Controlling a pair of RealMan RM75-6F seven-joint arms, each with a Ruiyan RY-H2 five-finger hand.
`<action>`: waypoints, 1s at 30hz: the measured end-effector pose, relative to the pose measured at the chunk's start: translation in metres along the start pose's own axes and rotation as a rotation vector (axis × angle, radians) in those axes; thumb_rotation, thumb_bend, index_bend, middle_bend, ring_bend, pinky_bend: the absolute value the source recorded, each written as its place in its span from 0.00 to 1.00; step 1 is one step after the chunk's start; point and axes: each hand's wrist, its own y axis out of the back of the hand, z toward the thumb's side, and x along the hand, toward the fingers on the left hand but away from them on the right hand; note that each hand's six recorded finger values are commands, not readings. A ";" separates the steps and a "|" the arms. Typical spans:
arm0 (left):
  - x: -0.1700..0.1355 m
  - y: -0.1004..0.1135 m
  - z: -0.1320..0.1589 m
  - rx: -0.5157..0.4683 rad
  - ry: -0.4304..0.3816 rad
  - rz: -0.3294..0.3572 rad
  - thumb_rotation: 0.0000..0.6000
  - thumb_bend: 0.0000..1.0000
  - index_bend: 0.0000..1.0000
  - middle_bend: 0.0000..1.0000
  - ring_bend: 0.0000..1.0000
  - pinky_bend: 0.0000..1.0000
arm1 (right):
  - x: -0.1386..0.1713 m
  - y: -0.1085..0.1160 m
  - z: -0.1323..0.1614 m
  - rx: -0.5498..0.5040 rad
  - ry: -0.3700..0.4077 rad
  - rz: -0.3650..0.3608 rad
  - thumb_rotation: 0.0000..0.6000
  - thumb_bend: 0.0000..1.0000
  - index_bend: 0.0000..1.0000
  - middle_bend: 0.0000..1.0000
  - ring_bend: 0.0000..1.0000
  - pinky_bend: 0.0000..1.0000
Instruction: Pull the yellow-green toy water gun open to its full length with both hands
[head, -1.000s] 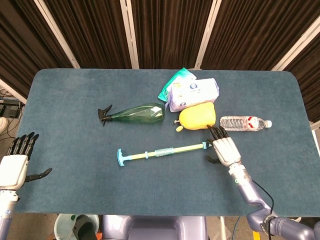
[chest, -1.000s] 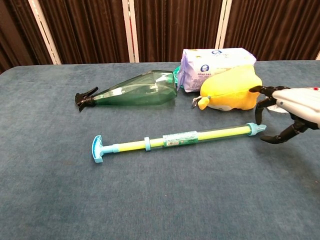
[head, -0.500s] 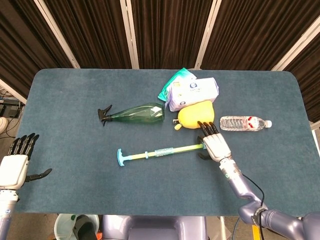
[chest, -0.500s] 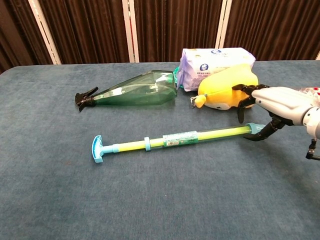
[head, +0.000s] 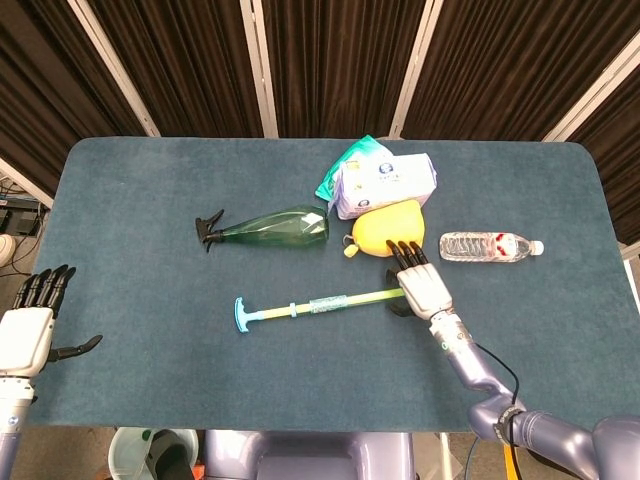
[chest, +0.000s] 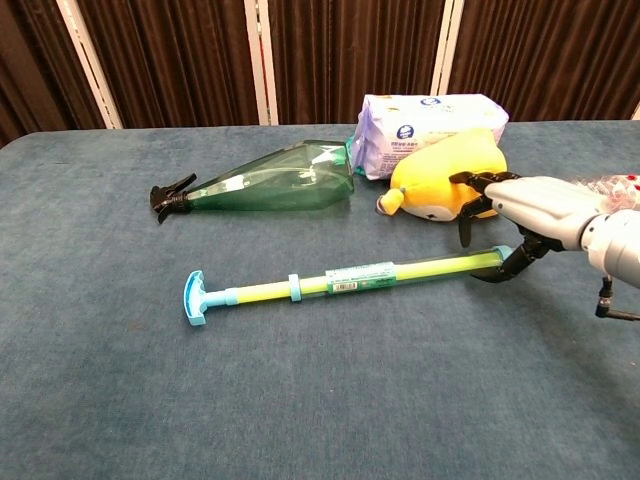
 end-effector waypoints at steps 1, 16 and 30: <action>0.000 0.000 0.000 -0.004 0.001 0.001 1.00 0.07 0.00 0.04 0.00 0.06 | 0.000 -0.001 0.000 0.001 0.000 0.005 1.00 0.31 0.44 0.01 0.00 0.04; 0.001 -0.001 0.000 -0.008 -0.001 0.001 1.00 0.07 0.00 0.05 0.00 0.06 | -0.004 -0.009 0.003 -0.008 0.010 0.020 1.00 0.45 0.56 0.05 0.00 0.08; 0.000 -0.003 0.003 -0.006 -0.008 -0.004 1.00 0.10 0.01 0.07 0.01 0.06 | 0.005 -0.003 -0.002 -0.012 0.004 -0.014 1.00 0.50 0.68 0.11 0.00 0.11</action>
